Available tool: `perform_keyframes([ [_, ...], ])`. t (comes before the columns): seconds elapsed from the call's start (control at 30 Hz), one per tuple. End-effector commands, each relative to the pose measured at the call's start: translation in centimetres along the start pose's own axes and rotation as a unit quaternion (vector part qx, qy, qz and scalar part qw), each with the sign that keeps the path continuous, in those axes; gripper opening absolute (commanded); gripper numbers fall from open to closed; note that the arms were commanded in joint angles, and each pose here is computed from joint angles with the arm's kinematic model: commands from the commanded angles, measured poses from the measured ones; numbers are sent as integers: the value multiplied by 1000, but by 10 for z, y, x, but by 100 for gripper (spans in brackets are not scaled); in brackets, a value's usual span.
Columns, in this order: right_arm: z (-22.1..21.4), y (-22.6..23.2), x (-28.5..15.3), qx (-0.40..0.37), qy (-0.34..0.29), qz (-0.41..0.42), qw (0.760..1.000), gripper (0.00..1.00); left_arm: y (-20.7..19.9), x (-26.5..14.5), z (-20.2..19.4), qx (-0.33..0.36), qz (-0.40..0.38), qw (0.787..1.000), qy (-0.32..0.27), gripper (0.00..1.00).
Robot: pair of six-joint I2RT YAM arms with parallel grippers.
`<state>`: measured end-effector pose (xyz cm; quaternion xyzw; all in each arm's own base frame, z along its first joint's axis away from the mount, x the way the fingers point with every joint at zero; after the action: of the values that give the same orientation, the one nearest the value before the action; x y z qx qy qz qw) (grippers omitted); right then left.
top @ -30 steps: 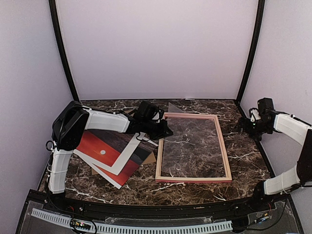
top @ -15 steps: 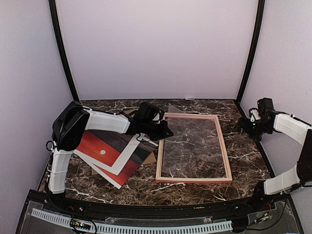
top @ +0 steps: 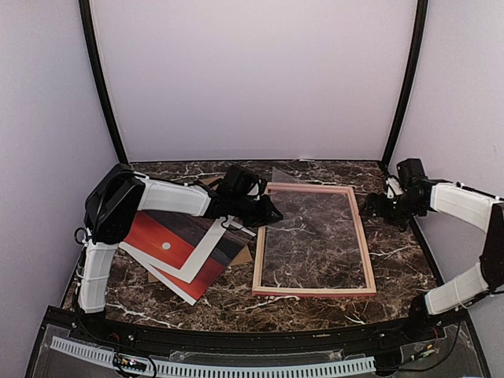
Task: Put the photo into the frame
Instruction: Place the glass panel in the frame body.
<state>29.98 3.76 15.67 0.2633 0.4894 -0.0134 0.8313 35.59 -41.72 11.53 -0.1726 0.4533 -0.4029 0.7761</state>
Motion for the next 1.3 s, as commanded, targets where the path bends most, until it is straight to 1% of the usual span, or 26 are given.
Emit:
perform_keyframes([
  [0.0, 2, 30, 9, -22, -1, 35, 999, 99, -18, -9, 3, 12, -19, 1000, -4, 17],
  [0.2, -9, 64, 32, -54, 27, 52, 997, 99, -18, -9, 2, 13, -17, 1000, -1, 33],
  [0.47, -22, 104, 64, -93, 69, 74, 991, 96, -17, -9, 0, 13, -15, 1000, 4, 45],
  [0.67, -39, 130, 85, -122, 112, 103, 981, 96, -14, -8, -4, 12, -9, 1000, 7, 50],
  [0.77, -48, 134, 97, -127, 132, 106, 977, 95, -14, -8, -5, 12, -7, 1000, 10, 52],
  [1.27, -69, 115, 114, -117, 162, 88, 976, 93, -13, -12, -2, 30, 17, 999, 15, 60],
])
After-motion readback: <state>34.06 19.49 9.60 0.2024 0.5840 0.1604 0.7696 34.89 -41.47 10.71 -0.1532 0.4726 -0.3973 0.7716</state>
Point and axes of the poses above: each gripper's point midway between its finger pads, its own x axis out along the fingers, its own y axis along the line the jaws close on, z = x × y, the point moved 6 cm from there along -x, back along the fingers, and after that the axes turned 14 degrees about x, right-handed, at the moved point
